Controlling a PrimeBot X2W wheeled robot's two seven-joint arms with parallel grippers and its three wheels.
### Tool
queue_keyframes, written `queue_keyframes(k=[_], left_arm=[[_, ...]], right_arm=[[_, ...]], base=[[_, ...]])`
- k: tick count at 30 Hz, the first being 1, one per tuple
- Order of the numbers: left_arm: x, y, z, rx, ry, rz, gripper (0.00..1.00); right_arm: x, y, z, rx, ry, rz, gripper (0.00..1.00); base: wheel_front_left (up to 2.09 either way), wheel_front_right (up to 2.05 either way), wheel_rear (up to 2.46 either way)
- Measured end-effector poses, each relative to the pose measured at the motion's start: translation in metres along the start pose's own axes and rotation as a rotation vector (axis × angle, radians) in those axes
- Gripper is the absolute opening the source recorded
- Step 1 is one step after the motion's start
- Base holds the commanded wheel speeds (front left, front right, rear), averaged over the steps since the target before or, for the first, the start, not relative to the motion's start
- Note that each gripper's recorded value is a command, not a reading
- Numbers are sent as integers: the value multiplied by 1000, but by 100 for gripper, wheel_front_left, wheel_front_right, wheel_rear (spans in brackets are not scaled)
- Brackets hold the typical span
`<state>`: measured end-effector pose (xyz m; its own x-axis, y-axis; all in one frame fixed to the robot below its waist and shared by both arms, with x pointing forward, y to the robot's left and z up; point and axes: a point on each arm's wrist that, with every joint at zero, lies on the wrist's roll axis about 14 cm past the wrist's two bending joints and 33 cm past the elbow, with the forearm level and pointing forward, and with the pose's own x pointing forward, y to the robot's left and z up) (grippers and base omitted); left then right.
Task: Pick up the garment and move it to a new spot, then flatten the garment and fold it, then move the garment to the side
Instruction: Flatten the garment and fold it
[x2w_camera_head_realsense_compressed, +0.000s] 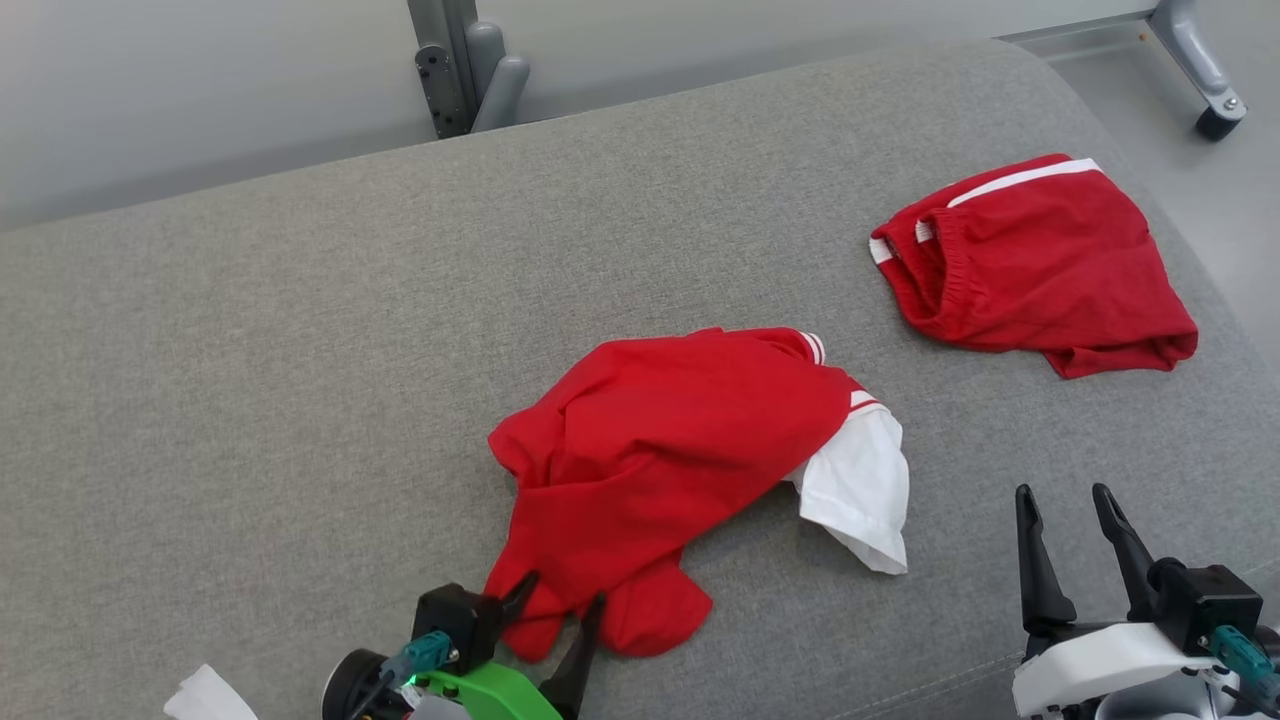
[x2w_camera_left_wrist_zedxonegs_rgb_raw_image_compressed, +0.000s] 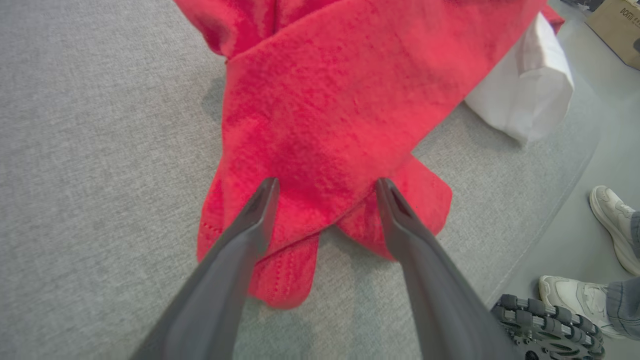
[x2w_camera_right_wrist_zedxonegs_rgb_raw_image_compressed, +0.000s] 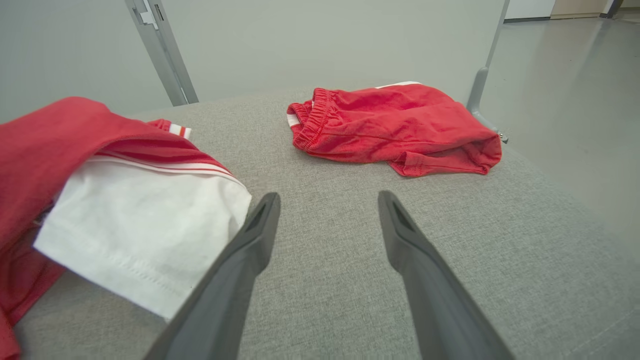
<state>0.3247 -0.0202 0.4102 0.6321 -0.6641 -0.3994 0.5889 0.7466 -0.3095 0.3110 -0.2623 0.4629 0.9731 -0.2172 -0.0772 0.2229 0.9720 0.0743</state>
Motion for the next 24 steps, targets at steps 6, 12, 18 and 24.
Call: queue_keyframes(k=[6, 12, 18, 24], left_arm=[[4, 4, -13, 13, 36, 3, 100], [8, 11, -10, 12, 21, 15, 0], [8, 19, 6, 3, -25, 22, 0], [0, 11, 52, -36, -117, -17, 0]], right_arm=[[-2, -2, -2, -1, 6, -7, 100], [-2, -3, -3, 2, 10, -12, 100], [-3, -5, -3, 3, 10, -19, 100], [-4, -7, -3, 13, 11, -26, 100]], base=[[0, 0, 0], [0, 0, 0], [0, 0, 0], [0, 0, 0]])
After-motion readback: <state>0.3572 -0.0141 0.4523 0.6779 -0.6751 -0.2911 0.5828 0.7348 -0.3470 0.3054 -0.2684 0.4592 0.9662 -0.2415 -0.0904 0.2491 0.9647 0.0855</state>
